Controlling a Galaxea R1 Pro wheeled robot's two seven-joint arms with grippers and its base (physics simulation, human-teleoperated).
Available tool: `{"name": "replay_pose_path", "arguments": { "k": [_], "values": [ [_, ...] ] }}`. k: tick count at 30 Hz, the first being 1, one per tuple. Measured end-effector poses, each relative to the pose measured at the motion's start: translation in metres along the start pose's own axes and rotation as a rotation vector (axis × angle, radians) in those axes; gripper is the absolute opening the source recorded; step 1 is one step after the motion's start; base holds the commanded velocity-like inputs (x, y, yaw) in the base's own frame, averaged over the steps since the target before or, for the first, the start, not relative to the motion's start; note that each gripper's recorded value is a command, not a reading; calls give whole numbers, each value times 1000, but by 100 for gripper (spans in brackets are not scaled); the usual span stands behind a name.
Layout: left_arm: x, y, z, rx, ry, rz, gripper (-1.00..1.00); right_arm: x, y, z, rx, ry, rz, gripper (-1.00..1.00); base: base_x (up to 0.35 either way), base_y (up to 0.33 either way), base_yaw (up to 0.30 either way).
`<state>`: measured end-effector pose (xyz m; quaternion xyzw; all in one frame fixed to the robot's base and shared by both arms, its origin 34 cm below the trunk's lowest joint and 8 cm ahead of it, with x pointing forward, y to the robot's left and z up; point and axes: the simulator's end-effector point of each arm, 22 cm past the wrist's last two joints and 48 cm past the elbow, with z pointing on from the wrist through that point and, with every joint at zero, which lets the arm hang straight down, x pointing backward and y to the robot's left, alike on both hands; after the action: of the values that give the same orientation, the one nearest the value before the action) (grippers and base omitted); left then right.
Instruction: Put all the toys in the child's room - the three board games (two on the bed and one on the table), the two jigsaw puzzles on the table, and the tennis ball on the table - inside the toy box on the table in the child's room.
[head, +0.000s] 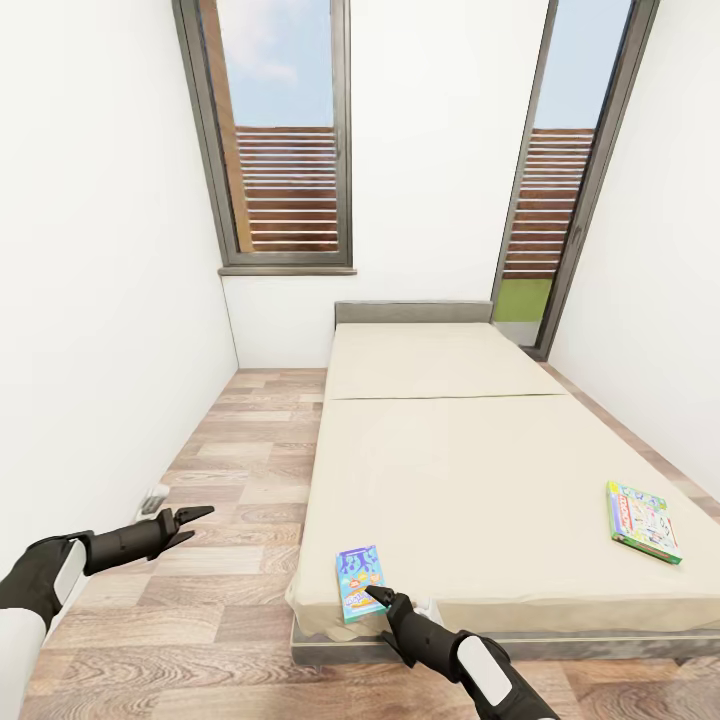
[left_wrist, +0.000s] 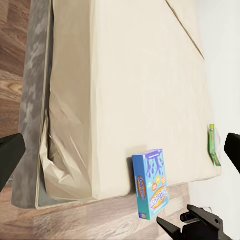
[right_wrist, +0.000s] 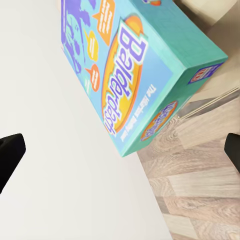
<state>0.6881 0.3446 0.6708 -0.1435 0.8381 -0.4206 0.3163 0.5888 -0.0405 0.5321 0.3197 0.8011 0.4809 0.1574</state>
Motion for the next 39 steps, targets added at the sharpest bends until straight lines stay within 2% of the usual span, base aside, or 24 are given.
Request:
{"name": "replay_pose_path", "arguments": {
  "k": [8, 15, 24, 28, 39],
  "values": [
    [0, -1, 1, 2, 1, 0, 100, 0, 0, 0, 0, 0, 0, 100, 0, 0, 0],
    [8, 10, 6, 2, 1, 0, 100, 1, -13, 6, 0, 0, 0, 100, 0, 0, 0],
    [8, 10, 6, 2, 1, 0, 100, 0, -14, 5, 1, -1, 0, 100, 0, 0, 0],
    [13, 17, 9, 2, 1, 0, 100, 1, -21, 8, 1, -1, -1, 100, 0, 0, 0],
    [13, 17, 9, 2, 1, -1, 100, 1, -21, 8, 0, -1, 0, 100, 0, 0, 0]
  ]
}}
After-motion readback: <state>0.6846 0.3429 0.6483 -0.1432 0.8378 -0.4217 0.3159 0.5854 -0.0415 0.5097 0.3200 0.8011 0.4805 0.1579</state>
